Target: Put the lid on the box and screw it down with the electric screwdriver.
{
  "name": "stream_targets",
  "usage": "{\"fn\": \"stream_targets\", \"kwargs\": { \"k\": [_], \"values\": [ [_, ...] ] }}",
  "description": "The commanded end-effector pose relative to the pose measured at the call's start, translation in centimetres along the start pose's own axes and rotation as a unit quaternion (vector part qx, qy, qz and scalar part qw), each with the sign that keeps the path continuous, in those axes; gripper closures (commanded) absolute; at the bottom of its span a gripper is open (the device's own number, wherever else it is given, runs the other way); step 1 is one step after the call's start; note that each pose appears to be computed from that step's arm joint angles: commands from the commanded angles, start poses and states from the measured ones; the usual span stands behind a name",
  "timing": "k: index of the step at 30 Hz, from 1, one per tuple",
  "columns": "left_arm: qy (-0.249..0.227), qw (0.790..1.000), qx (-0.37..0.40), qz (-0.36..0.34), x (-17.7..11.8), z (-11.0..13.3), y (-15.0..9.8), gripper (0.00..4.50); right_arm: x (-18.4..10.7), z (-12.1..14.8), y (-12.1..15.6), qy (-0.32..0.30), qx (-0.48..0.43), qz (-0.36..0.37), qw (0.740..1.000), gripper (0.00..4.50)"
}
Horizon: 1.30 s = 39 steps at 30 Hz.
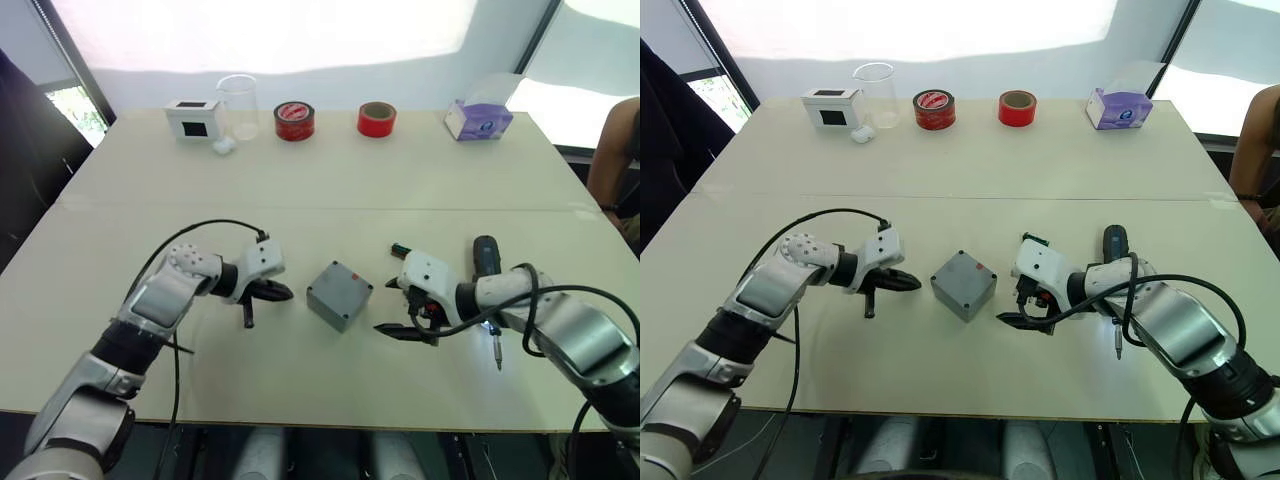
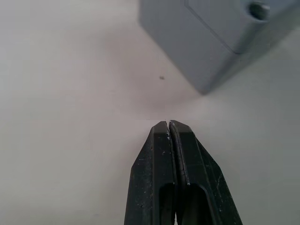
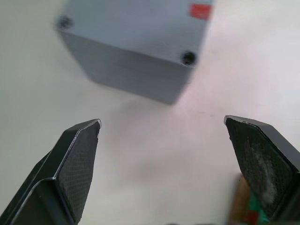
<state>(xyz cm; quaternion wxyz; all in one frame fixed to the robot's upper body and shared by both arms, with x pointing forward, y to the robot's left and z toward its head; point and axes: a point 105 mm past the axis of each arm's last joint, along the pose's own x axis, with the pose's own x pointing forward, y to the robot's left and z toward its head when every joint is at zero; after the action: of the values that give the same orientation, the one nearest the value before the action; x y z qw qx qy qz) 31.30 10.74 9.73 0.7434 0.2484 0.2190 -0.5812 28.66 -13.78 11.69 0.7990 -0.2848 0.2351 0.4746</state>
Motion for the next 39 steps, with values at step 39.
{"fn": "stream_targets", "kwargs": {
  "k": [39],
  "values": [
    [-0.078,0.995,0.004,0.056,2.6,4.7,1.2,4.5,1.1,3.0,3.3,-0.056,0.011,0.065,0.996,0.09]
  ]
}}
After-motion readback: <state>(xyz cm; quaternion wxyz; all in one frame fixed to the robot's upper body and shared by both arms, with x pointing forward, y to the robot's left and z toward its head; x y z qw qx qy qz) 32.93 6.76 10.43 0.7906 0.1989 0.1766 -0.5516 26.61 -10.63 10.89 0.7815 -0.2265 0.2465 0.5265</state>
